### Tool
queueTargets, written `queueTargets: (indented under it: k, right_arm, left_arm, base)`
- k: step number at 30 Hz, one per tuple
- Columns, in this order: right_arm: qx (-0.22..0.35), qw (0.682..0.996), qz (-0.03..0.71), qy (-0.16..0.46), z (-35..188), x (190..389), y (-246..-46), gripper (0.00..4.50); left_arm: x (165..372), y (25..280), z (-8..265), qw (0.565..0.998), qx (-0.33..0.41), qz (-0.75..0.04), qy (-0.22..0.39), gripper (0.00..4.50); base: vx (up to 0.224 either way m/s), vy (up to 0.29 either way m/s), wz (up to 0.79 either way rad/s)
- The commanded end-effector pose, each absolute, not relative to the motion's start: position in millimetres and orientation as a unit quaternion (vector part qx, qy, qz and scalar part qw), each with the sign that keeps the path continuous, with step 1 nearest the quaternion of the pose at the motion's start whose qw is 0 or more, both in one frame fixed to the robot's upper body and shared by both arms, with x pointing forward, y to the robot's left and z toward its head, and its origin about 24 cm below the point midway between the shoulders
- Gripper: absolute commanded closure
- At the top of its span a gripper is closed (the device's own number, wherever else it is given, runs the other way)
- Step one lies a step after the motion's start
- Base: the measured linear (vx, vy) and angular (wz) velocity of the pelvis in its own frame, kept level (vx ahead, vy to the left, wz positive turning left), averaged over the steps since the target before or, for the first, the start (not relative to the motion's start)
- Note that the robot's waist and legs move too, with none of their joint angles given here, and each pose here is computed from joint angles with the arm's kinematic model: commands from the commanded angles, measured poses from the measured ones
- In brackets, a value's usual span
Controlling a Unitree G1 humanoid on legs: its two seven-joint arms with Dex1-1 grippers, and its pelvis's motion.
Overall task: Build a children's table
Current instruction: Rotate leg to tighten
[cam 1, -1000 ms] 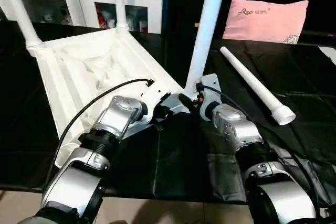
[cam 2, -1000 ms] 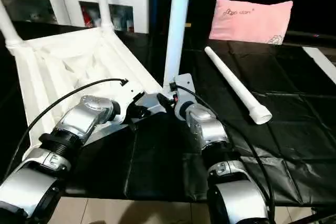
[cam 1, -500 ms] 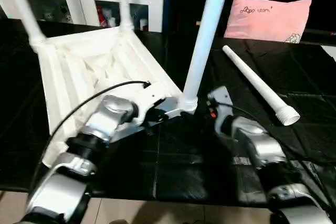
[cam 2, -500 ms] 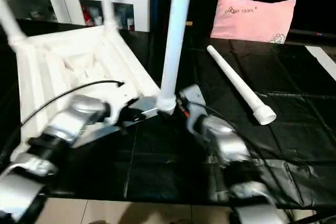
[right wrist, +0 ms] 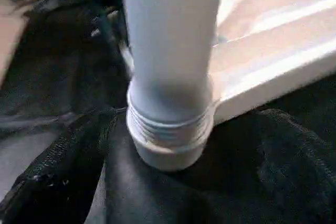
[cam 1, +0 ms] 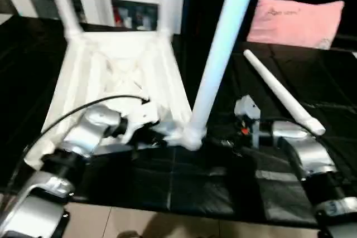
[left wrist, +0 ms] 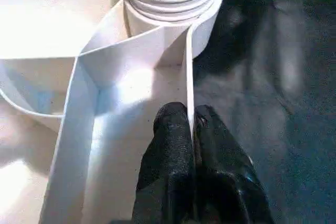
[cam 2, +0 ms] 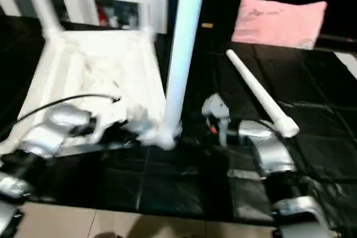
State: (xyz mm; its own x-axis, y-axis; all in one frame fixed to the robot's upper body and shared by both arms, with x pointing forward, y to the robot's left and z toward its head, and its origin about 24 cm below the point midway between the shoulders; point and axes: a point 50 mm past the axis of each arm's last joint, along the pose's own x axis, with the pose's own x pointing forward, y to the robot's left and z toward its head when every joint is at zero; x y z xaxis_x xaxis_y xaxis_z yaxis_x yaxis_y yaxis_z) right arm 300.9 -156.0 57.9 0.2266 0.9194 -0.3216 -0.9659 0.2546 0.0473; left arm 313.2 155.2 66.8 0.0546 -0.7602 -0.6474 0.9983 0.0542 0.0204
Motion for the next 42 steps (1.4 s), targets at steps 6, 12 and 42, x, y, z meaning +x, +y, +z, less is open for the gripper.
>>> queueTargets:
  k: [6,12,42]
  right_arm:
    - [-0.122,0.731,0.656,0.143,60.4,302.4,-142.4,0.04]
    - [-0.116,0.711,0.677,0.149,57.9,301.2,-135.9,0.21]
    - [-0.028,0.801,0.567,0.191,29.0,300.7,-112.2,1.75]
  left_arm:
    - [301.6,137.0,66.2,0.605,0.269,-0.712,0.234,4.5]
    - [299.6,134.2,67.9,0.593,0.267,-0.724,0.228,4.5]
    - [323.3,111.5,62.9,0.73,0.185,-0.612,0.242,4.5]
  base:
    - [0.0,0.0,0.0]
    - [0.0,0.0,0.0]
    - [-0.002,0.0,0.0]
